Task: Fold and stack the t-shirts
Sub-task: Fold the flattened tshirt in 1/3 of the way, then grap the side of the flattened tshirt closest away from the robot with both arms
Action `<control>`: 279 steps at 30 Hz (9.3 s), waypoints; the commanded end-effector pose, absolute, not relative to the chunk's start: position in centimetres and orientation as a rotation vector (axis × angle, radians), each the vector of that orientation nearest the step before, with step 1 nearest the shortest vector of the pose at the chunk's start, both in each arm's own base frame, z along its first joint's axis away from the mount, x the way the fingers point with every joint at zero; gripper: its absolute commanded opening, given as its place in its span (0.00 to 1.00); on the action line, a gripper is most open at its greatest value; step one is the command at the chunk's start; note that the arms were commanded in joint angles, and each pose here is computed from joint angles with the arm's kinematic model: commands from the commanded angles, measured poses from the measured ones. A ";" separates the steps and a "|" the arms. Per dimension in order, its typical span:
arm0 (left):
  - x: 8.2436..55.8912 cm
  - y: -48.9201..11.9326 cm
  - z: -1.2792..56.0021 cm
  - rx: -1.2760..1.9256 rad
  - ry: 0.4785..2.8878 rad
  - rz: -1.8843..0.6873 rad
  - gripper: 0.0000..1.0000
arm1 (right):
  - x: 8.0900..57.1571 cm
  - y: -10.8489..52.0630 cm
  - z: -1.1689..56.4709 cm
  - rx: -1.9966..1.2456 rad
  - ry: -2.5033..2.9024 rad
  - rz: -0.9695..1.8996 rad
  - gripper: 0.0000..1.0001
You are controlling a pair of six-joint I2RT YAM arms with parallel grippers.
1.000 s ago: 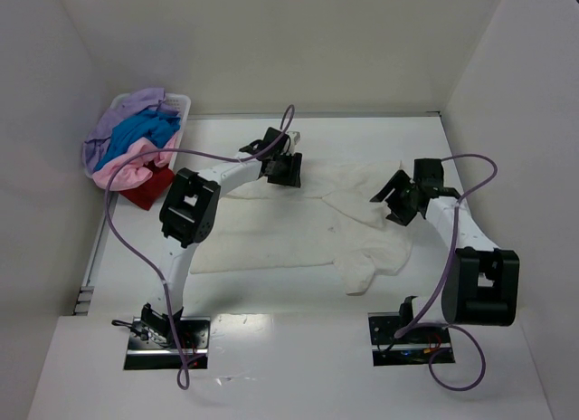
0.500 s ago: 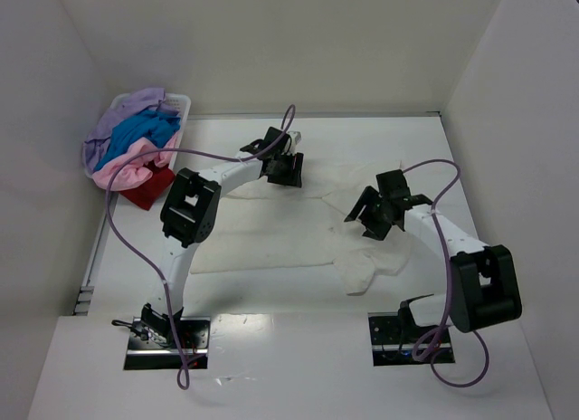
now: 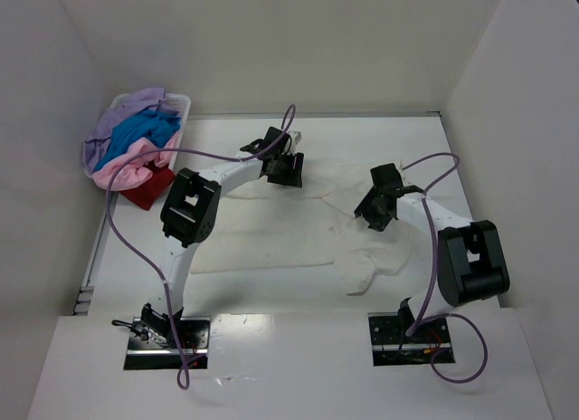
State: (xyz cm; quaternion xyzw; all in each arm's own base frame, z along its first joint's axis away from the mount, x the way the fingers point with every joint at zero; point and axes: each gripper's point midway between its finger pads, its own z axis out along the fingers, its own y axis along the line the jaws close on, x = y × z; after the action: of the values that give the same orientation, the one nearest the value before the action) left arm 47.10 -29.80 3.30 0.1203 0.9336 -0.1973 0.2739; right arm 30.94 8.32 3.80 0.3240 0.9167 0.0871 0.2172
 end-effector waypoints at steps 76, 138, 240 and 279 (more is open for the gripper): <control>46.8 -13.2 4.6 -0.066 2.589 -0.280 0.89 | 47.6 3.2 4.5 0.631 2.435 -0.003 0.00; 47.0 -7.8 27.1 -0.059 2.138 -0.265 1.00 | 48.2 -2.9 8.9 0.694 2.341 0.013 0.00; 33.6 -1.8 11.0 -0.779 2.330 -0.460 1.00 | 22.8 3.4 4.9 1.272 2.288 0.271 0.85; 32.7 -1.7 8.7 -0.917 2.334 -0.507 1.00 | 27.8 1.6 7.1 1.202 2.198 0.158 0.00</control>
State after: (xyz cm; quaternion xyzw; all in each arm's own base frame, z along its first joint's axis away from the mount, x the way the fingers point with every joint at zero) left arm 32.02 -1.95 7.93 -0.3380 0.8829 -0.1831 0.2696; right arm 26.55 2.32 4.71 0.4618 0.8422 0.0667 0.2702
